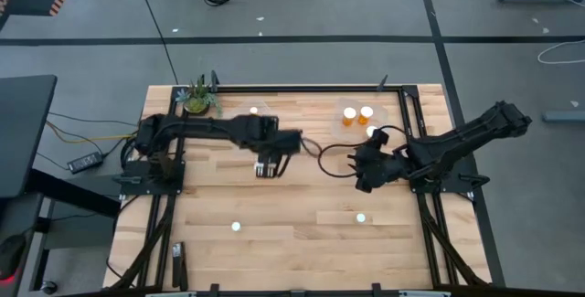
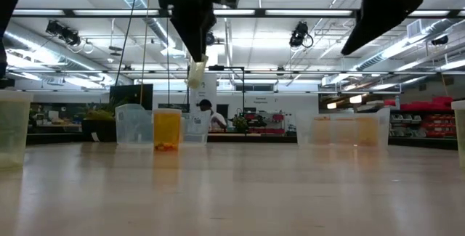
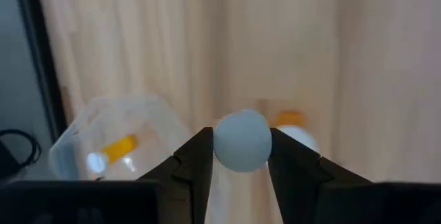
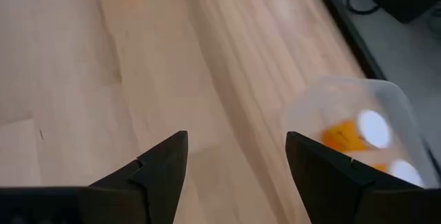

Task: Pick and place medicine bottles into bin by pill shape (circle, oval)
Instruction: Put the small yellow pill bottle into the left transparent bin

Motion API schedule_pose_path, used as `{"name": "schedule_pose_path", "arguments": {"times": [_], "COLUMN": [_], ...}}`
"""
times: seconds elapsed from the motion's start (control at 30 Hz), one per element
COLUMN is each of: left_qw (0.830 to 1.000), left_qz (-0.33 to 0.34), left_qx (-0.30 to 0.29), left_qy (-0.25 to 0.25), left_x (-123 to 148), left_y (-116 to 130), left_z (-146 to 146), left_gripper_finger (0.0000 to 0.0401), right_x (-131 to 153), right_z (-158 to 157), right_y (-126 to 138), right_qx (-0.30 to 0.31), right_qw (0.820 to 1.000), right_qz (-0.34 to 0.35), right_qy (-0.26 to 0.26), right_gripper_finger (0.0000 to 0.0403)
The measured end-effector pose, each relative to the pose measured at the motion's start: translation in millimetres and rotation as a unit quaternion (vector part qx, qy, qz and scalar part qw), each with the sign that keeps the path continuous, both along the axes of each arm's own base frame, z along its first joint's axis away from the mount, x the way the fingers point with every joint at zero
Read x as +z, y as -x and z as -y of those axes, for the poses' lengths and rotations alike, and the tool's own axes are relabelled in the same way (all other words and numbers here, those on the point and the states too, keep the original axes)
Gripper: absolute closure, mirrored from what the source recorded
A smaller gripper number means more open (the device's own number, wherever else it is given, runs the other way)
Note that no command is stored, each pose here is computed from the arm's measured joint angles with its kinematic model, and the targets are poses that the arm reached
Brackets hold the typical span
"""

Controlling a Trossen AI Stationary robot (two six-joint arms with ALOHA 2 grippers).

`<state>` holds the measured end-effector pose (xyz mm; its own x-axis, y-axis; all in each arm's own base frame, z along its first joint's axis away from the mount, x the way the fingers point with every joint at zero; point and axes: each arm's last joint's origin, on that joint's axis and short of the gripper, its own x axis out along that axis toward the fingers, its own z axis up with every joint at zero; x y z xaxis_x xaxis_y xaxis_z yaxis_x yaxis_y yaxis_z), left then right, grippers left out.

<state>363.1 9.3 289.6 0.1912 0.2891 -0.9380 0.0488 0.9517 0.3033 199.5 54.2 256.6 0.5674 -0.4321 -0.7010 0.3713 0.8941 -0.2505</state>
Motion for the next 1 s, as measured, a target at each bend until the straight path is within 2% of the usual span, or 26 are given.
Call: {"name": "schedule_pose_path", "arguments": {"times": [0.27, 0.53, 1.0], "left_qw": [0.998, 0.989, 0.979], "left_qz": [-0.004, 0.000, -0.045], "left_qx": [0.063, 0.145, 0.198], "left_qy": [-0.002, 0.000, 0.013], "left_x": [-0.1, -2.2, -63.7], "left_y": [5.7, 18.4, 50.7], "left_z": [-55.5, -106.2, -144.2], "left_gripper_finger": [0.0272, 0.0268, 0.0273], "right_x": [18.8, 20.4, 21.5], "right_z": [-12.3, -29.9, -33.9], "right_y": [23.9, 33.1, 35.8], "right_qx": [0.007, 0.036, 0.034], "right_qw": [0.997, 0.995, 0.993], "right_qz": [0.071, 0.091, 0.107], "right_qy": [-0.002, 0.000, 0.018], "right_gripper_finger": [0.0150, 0.0150, 0.0150]}}
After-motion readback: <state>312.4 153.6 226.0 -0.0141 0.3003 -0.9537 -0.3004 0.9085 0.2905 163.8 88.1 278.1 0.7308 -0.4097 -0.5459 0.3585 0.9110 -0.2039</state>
